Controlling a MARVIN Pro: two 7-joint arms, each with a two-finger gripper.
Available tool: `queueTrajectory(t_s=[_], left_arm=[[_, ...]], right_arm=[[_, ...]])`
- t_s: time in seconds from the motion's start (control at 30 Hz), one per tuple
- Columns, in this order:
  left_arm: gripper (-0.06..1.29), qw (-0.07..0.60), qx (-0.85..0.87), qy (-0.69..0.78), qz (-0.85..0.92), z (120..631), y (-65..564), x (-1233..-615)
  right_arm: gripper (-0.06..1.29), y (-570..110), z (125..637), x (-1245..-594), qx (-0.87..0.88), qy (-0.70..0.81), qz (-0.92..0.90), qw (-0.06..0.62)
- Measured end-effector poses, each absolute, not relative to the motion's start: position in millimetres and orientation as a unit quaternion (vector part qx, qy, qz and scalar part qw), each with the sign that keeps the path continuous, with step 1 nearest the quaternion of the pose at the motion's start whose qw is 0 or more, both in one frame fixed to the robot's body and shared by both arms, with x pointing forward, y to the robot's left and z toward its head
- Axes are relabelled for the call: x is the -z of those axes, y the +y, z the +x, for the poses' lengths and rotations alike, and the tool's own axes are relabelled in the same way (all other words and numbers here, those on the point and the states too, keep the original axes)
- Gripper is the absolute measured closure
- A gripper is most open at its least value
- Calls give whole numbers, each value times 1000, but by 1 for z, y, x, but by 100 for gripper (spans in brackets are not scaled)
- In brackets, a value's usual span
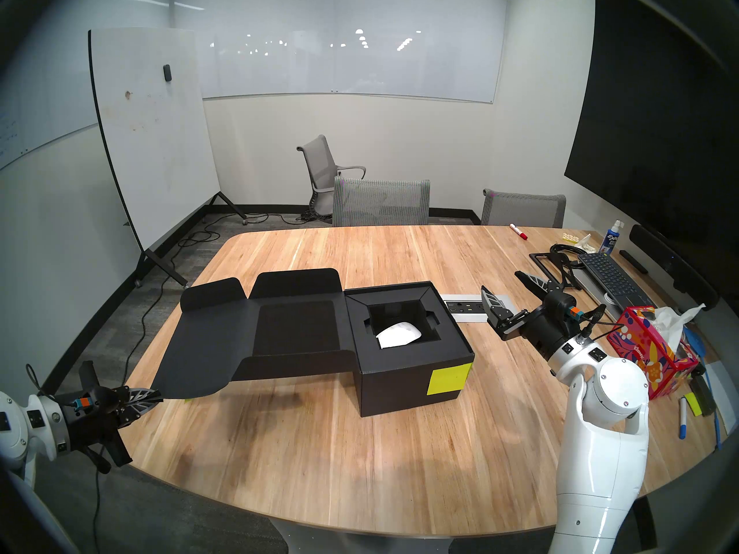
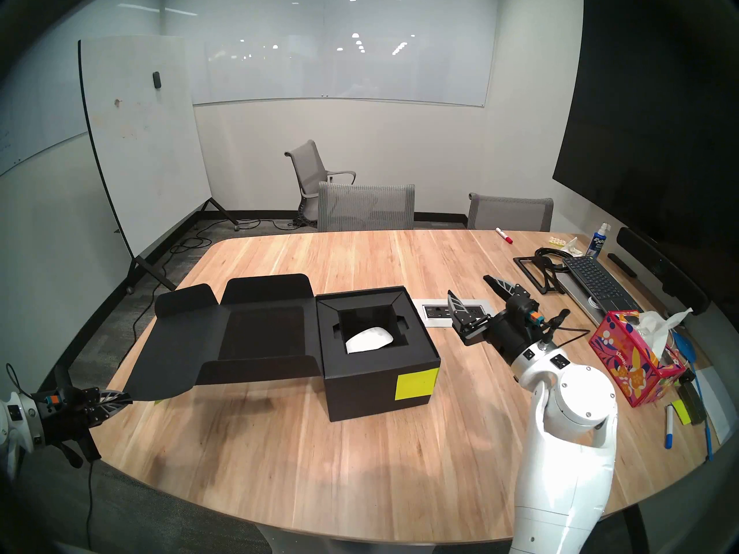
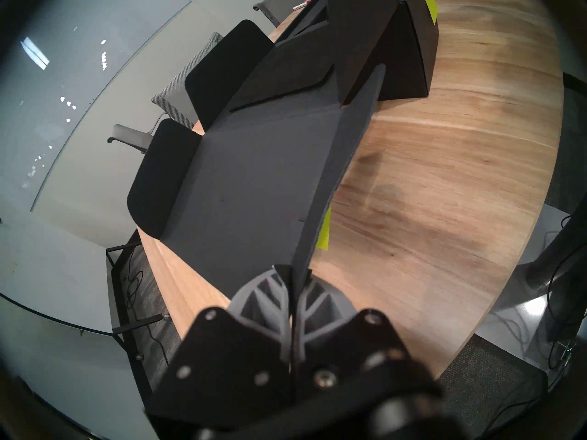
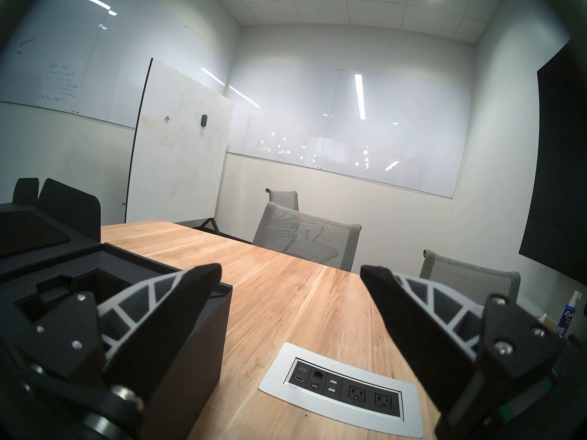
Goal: Open the box and place the mouse inside
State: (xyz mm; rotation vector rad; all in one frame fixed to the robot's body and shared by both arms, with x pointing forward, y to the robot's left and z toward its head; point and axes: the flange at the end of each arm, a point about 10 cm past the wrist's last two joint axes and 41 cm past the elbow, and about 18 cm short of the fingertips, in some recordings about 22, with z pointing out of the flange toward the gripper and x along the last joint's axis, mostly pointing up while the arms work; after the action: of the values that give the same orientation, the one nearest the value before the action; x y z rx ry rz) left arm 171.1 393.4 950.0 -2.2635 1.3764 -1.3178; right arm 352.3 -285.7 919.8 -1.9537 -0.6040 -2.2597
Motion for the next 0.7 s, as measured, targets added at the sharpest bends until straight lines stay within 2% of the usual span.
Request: queueTrajectory(t_s=[0.7], left_arm=[[124, 115, 473, 461, -742, 180, 393, -1000]], right_arm=[[3, -286, 352, -920, 741, -198, -640, 47]])
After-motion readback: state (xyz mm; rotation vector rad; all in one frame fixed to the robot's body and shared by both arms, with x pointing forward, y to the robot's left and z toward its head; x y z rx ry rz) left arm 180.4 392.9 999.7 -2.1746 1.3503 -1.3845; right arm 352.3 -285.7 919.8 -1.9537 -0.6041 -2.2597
